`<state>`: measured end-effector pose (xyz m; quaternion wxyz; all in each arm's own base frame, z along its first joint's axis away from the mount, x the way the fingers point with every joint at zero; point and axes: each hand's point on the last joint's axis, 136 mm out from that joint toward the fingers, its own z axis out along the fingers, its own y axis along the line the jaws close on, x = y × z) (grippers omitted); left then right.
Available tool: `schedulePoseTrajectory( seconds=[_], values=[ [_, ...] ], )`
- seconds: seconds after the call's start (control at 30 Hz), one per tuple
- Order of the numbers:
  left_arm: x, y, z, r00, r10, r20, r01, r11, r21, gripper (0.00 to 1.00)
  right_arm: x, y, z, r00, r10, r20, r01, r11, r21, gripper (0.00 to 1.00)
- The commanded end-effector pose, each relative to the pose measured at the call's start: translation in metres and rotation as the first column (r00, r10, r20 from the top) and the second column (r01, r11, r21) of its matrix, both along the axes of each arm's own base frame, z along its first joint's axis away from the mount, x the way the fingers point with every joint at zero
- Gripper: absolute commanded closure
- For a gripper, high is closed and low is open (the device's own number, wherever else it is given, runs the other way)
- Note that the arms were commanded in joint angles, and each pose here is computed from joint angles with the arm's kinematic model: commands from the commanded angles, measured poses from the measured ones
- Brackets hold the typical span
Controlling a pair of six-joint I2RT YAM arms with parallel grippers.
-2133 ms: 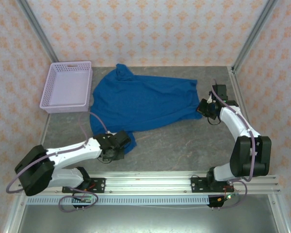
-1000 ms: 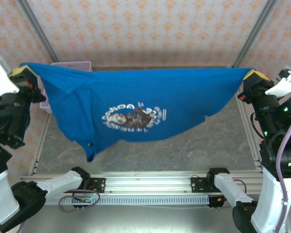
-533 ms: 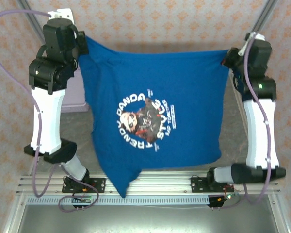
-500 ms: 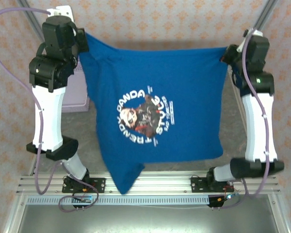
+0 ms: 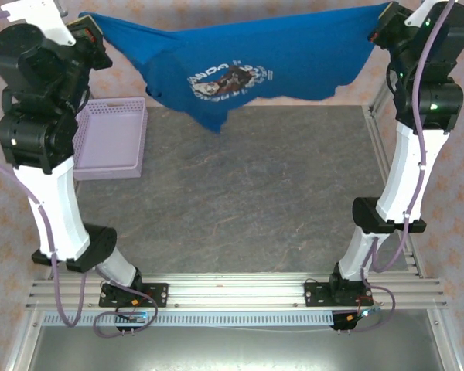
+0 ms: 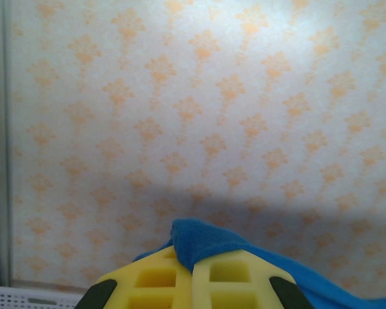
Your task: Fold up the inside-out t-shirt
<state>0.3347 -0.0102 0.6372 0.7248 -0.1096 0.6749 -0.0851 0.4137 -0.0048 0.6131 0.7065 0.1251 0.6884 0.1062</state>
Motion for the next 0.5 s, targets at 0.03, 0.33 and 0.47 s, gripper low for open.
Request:
schedulePoseTrajectory(
  seconds=[0.03, 0.33, 0.47],
  values=[
    [-0.013, -0.03, -0.038, 0.977, -0.199, -0.079, 0.191, 0.977, -0.097, 1.0, 0.009, -0.003, -0.097, 0.931, -0.016, -0.364, 0.002, 0.999, -0.037, 1.0],
    [-0.04, -0.093, -0.338, 0.705, -0.429, -0.565, 0.265, 0.898, -0.351, 1.0, -0.003, 0.008, -0.273, 0.63, -0.123, -0.766, -0.092, 0.968, -0.232, 1.0],
    [-0.05, -0.094, -0.406, 0.606, -0.406, -0.684, 0.222, 0.912, -0.345, 1.0, -0.019, 0.008, -0.339, 0.541, -0.114, -0.833, -0.11, 0.973, -0.205, 1.0]
  ],
)
